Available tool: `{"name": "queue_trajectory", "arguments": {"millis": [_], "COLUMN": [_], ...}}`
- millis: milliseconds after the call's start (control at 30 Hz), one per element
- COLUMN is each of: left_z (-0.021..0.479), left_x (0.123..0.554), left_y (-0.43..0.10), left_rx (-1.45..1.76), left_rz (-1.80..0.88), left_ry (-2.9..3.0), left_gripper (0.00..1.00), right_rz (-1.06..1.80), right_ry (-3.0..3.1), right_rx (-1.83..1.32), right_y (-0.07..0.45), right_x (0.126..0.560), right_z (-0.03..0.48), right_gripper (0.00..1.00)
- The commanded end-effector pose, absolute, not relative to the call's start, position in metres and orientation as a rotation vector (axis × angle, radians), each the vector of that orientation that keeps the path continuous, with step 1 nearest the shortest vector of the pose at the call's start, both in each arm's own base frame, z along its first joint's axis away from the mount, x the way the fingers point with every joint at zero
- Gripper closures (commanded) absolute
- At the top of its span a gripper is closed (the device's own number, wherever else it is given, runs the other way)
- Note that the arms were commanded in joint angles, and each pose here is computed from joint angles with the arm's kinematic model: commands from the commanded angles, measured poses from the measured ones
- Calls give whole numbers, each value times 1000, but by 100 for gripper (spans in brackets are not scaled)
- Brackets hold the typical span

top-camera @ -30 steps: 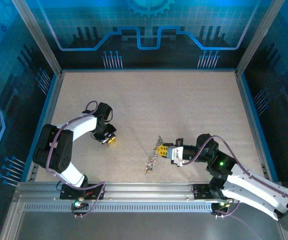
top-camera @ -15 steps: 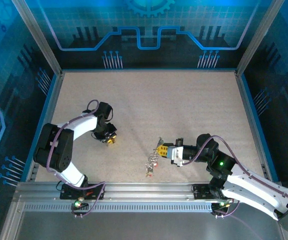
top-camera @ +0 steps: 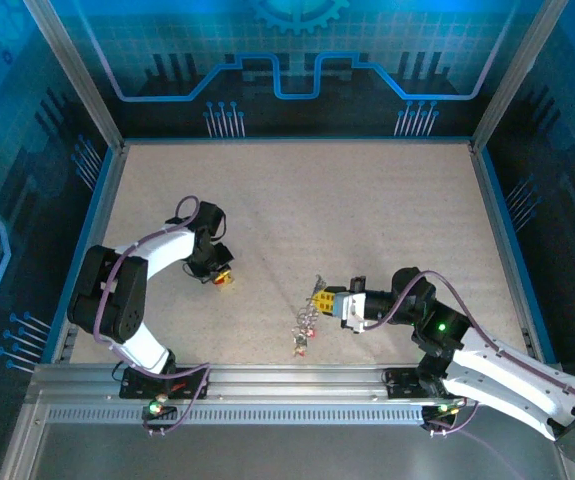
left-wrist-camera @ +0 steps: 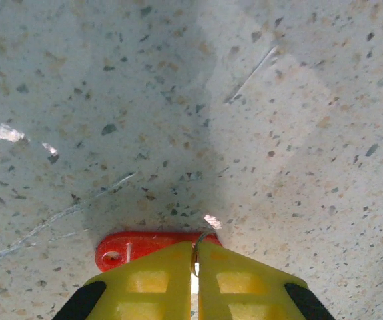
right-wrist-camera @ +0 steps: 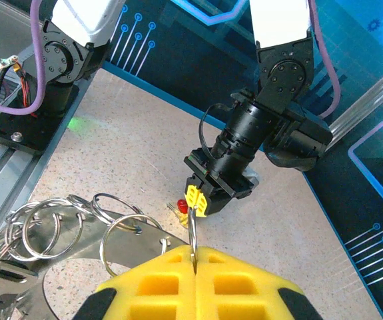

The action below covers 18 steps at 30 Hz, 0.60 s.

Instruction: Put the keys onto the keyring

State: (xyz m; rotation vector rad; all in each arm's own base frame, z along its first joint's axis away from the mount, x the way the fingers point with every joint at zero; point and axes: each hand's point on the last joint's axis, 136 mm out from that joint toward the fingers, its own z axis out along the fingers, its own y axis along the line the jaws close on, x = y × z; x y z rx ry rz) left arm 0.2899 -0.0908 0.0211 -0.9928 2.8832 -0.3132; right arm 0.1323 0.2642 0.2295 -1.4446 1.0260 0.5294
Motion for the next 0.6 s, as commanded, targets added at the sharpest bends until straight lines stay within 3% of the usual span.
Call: {"name": "queue_trajectory", "arguments": {"millis": [0,233,567], "left_z": [31,30,26], "left_x": [298,303,298], "left_y": [-86,-95,-93], "left_rx": [-912,-821,-815], "left_rz": [-276,-255,-186], "left_ry": [2874,2899,2921], "left_gripper": [90,79,74], "right_rz": [520,521,519], "right_ry": [972,972,970], "right_rx": [-1391,-1392,-1392], "right_y": [265,265,264], "right_x": [136,136,135], "right_z": [258,259,260], "right_gripper": [100,100,100]}}
